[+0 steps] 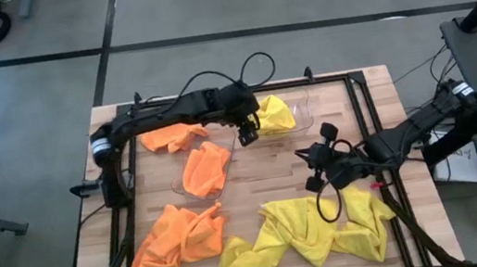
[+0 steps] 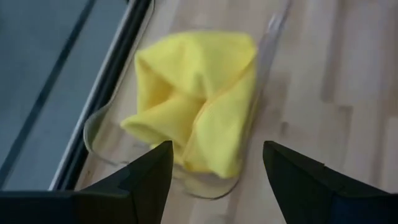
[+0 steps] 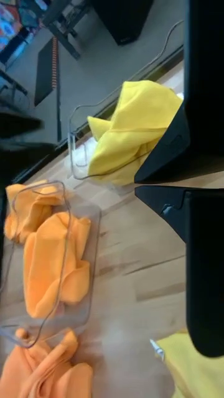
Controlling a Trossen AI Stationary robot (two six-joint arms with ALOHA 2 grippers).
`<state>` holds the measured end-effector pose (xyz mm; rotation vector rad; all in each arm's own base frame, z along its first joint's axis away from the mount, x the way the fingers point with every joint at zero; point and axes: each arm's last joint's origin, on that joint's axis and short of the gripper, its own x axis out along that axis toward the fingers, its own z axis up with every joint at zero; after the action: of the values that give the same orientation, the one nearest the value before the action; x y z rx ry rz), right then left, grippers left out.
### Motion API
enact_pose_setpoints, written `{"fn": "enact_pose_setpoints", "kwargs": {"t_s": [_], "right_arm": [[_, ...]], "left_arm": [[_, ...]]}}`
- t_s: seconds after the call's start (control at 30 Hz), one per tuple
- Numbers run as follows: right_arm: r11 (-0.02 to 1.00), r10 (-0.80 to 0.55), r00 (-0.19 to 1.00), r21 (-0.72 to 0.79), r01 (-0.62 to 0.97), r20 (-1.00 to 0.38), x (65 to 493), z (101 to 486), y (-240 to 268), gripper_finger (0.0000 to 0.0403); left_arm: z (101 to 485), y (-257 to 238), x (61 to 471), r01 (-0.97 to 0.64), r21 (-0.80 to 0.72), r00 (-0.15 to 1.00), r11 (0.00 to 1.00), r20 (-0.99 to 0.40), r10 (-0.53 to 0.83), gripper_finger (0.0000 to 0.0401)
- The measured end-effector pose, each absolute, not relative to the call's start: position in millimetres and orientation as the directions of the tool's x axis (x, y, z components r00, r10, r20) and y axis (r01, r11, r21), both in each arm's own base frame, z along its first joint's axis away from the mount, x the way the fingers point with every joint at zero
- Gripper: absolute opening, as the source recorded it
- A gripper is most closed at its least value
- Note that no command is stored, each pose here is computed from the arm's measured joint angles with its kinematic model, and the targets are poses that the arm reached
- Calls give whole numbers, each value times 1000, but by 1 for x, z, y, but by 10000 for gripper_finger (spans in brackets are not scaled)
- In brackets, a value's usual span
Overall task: Sort microfiber towel by color & place in baskets
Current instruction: Put the yellow microfiber towel into the right transparent bin
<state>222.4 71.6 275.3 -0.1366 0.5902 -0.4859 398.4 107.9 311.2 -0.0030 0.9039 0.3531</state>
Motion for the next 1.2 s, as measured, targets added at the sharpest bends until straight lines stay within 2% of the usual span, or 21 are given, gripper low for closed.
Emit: {"fn": "enact_pose_setpoints", "kwargs": {"t_s": [0.3,0.4,0.5,0.77,1.0,1.2], "right_arm": [[864,-503,702,-289,412,-504,233,276,48,13],[889,-458,734,-268,372,-500,240,279,39,13],[916,-401,777,-236,325,-485,249,282,28,13],[931,-364,809,-189,311,-462,264,282,-5,13],[899,-437,787,-230,372,-435,279,273,-33,13],[885,-465,745,-233,403,-478,289,256,-53,13]], "left_arm": [[346,63,353,-272,99,779,957,-561,279,232],[348,46,333,-259,61,833,964,-491,254,232],[342,31,315,-272,47,853,961,-452,263,232],[319,12,274,-328,-17,861,945,-417,291,232],[307,2,251,-305,-90,901,948,-350,256,232],[301,-3,234,-286,-127,921,950,-310,236,232]]}}
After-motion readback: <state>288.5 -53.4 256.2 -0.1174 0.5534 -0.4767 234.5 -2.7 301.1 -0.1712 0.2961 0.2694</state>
